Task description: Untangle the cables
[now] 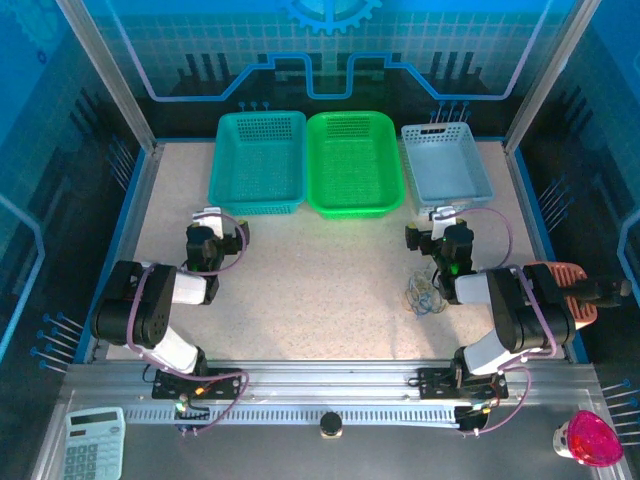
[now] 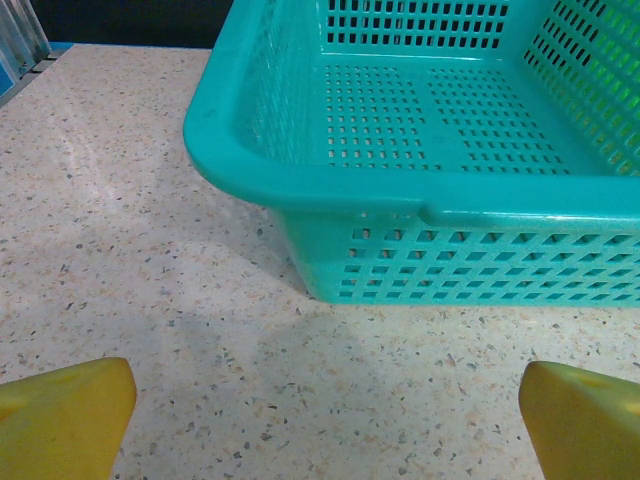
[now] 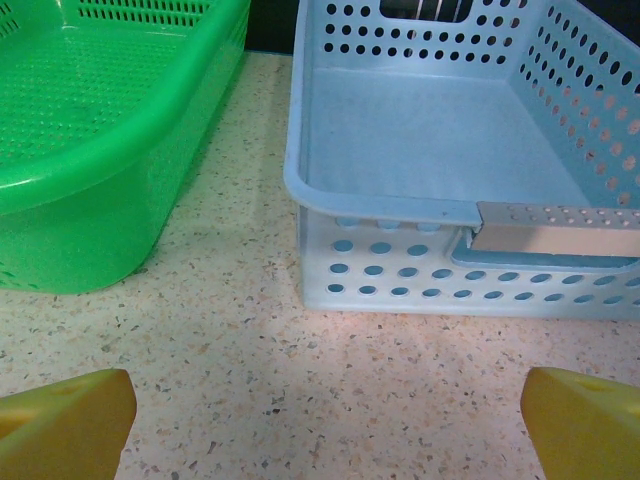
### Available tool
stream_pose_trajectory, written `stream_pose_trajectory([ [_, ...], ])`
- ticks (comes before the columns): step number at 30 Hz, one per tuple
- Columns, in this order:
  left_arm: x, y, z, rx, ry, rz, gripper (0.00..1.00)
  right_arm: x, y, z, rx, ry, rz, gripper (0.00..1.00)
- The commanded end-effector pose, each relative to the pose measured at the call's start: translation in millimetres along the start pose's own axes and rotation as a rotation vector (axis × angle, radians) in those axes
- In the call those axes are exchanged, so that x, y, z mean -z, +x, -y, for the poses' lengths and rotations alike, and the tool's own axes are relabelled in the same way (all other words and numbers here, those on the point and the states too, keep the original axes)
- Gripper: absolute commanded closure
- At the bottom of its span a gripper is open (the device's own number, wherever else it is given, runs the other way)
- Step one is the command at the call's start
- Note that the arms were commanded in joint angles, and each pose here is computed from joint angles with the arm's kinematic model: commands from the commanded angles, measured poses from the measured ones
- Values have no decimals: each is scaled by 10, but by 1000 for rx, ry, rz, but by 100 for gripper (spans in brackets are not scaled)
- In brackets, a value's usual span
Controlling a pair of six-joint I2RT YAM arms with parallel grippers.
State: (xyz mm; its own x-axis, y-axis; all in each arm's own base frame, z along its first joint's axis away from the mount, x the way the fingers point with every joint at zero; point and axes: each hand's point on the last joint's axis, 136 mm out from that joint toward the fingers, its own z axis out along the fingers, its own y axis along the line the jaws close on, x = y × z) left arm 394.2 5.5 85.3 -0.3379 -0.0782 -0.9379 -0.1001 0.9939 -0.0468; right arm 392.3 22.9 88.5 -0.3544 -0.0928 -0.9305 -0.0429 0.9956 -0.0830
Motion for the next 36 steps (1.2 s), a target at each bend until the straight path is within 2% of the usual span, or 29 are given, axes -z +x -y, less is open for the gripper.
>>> stream_pose_trajectory([
  [1, 6, -120, 30, 5, 18, 32, 1, -26, -119, 25, 2, 2, 29, 0],
  [8, 14, -123, -3, 25, 22, 33, 1, -27, -115, 21, -2, -6, 28, 0],
  [11, 72, -184, -9, 22, 20, 50, 1, 43, -250, 140, -20, 61, 20, 0],
  [15, 164, -326, -137, 51, -54, 61, 1, 233, -561, 240, -55, 99, 0, 0],
  [21, 282, -556, -207, 69, -113, 59, 1, 621, -955, 224, -243, 57, -34, 0],
  [25, 463, -849, -203, 119, -112, 93, 1, 866, -1009, 358, -543, 137, -110, 0],
  [27, 556, -1006, -195, 161, -109, 98, 1, 909, -1068, 232, -552, 64, -151, 0],
  [31, 719, -1169, -88, 279, -66, -19, 1, 981, -1076, -218, -511, -146, -262, 0],
  [36, 855, -1248, 170, 371, 45, -147, 1, 1267, -848, -462, -486, -120, -436, 0],
])
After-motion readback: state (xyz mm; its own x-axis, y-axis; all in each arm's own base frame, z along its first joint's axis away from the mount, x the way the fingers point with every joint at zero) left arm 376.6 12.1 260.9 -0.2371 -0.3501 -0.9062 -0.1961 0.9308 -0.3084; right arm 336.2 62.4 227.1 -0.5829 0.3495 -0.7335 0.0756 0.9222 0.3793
